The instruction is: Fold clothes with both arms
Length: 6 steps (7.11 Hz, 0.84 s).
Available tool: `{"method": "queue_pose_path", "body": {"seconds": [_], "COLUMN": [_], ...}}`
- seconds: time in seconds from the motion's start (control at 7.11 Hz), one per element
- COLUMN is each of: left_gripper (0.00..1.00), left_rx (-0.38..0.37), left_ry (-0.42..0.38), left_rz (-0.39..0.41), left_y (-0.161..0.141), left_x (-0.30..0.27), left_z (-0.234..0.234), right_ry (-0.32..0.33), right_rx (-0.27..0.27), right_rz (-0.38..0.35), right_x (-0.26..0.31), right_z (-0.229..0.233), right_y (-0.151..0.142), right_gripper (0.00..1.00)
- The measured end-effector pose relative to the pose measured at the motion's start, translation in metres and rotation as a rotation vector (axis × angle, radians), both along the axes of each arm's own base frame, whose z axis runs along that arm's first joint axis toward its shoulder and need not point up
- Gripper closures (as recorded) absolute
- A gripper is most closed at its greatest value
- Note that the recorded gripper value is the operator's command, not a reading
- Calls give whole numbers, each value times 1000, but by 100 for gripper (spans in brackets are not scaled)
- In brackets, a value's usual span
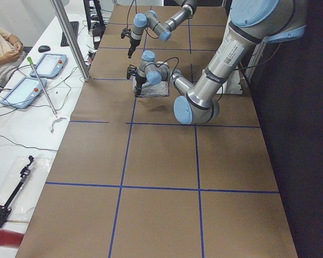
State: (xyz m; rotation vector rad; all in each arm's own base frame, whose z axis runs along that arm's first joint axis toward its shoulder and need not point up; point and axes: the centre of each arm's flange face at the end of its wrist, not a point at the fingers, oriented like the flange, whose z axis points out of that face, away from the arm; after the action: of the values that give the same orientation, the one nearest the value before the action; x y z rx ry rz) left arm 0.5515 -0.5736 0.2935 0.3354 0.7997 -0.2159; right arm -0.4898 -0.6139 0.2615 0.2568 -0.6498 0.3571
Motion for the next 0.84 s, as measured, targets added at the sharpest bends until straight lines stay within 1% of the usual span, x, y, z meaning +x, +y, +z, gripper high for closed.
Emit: {"method": "queue_pose_path", "body": {"seconds": [0.28, 0.42, 0.56, 0.7, 0.84], "left_gripper": [0, 0, 0, 0, 0], "left_rx": [65, 91, 106, 118, 137], "left_ry": [-44, -51, -32, 3, 24], "left_rz": [-10, -4, 17, 45, 80], "left_y": [-54, -67, -66, -53, -29], "left_x": [-35, -51, -61, -76, -99], "left_z": [24, 24, 15, 5, -5], "right_ry": [-5, -9, -18, -39, -70], "right_rx": [5, 8, 15, 17, 12], "right_rz": [-6, -11, -18, -36, -70], "right_x": [-3, -4, -4, 4, 22], "right_z": [3, 1, -2, -4, -1], "right_y": [5, 8, 14, 25, 40], "right_gripper": [0, 0, 0, 0, 0]}}
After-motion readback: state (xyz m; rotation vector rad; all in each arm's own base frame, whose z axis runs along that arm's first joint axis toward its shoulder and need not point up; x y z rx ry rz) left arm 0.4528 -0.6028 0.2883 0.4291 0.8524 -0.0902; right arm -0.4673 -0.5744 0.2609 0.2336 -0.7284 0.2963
